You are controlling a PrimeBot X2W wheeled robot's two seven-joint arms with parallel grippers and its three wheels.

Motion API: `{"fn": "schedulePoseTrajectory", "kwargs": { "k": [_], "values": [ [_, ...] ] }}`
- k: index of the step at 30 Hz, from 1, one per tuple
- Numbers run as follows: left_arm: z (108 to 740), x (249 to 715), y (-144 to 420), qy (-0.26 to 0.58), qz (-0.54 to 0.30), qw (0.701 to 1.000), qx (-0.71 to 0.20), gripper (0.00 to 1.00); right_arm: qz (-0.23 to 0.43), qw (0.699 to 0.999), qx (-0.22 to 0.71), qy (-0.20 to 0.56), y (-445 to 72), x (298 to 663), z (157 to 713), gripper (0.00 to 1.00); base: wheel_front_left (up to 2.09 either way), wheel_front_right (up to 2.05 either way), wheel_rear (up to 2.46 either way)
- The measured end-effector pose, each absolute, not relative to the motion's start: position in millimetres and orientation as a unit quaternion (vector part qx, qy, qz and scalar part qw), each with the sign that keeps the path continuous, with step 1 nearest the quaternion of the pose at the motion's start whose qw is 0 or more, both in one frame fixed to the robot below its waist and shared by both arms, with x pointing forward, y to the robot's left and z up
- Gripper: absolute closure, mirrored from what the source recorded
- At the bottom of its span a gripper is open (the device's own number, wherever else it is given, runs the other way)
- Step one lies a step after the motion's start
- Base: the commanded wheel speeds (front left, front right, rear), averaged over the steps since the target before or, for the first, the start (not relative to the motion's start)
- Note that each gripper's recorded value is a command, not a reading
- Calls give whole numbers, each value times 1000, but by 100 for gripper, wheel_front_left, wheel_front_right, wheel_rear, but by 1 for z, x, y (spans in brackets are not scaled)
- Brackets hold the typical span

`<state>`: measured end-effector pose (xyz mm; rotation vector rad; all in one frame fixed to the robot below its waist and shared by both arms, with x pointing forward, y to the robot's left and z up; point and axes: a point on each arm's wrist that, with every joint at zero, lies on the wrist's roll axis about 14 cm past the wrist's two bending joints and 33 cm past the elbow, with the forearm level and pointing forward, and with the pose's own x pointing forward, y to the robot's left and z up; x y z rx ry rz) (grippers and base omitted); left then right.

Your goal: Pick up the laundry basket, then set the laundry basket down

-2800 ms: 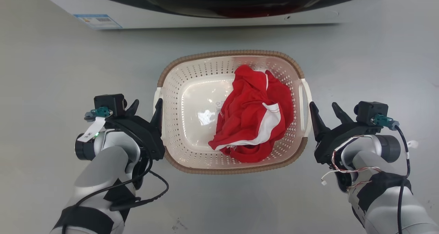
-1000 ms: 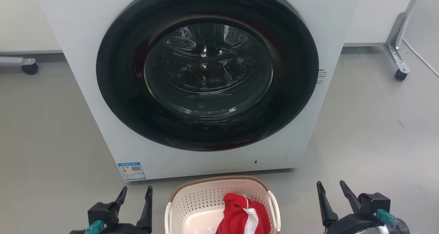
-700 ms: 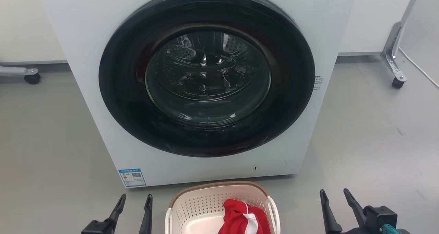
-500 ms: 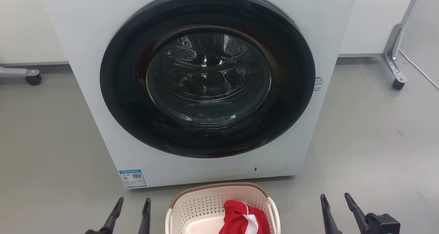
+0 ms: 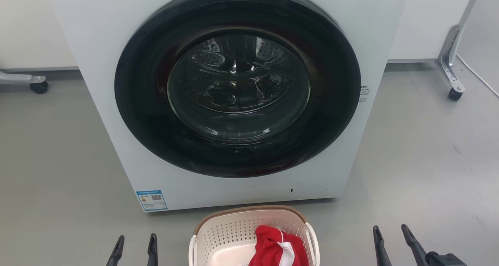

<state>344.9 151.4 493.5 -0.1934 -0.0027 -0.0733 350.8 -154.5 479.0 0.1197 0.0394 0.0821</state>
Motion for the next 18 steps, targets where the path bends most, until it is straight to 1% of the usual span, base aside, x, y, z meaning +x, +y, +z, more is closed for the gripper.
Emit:
{"fn": "schedulePoseTrajectory", "kwargs": {
  "k": [18],
  "values": [
    [492, 341, 154, 15, -22, 995, -93, 0, 30, 998, 58, 16, -161, 348, 480, 0, 0, 0, 0]
  ]
}}
